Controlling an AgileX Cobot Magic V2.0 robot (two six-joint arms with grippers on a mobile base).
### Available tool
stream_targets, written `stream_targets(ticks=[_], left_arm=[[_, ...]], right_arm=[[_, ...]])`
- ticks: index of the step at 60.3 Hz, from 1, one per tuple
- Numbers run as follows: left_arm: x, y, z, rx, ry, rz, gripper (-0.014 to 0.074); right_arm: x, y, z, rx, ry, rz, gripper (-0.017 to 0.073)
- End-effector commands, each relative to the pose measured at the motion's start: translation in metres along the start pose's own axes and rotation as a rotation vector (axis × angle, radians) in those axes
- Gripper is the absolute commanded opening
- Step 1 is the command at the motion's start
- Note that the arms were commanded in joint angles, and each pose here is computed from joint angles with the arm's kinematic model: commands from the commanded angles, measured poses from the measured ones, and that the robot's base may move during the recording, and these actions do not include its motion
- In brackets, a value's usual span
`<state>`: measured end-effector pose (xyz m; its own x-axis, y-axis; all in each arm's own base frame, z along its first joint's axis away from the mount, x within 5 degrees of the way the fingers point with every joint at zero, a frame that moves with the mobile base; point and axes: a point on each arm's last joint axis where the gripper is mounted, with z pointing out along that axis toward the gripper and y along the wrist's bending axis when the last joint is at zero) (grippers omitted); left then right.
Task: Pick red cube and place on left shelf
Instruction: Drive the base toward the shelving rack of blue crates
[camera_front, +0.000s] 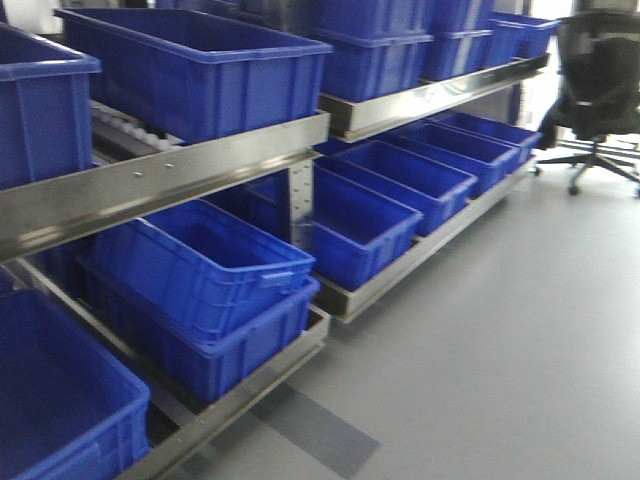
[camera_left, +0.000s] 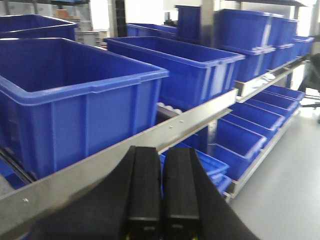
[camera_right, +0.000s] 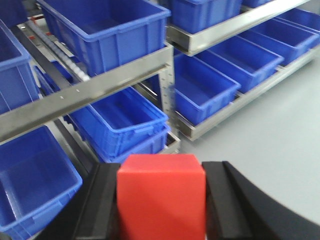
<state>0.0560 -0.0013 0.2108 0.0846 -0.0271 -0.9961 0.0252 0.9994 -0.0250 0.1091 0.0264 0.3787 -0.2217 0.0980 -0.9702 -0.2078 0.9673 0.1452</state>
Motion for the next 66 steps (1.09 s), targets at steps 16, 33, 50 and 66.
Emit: stream_targets(ticks=[16, 33, 50, 66], left_arm=[[-0.0001, -0.0002, -0.0009, 0.006, -0.073, 0.0, 0.0101], [-0.0001, -0.0002, -0.0009, 0.006, -0.073, 0.0, 0.0101], [-0.0001, -0.0002, -0.0009, 0.006, -0.073, 0.0, 0.0101], [-0.0001, -0.0002, -0.0009, 0.006, -0.073, 0.0, 0.0101]], right_arm=[[-0.0151, 0.0018, -0.0019, -0.009, -0.103, -0.014, 0.0056], [-0.0151, 0.0018, -0.0019, -0.009, -0.103, -0.014, 0.0056], [-0.0151, 0.0018, -0.0019, -0.009, -0.103, -0.014, 0.0056], [-0.0151, 0.0018, -0.0019, -0.009, -0.103, -0.014, 0.0056]])
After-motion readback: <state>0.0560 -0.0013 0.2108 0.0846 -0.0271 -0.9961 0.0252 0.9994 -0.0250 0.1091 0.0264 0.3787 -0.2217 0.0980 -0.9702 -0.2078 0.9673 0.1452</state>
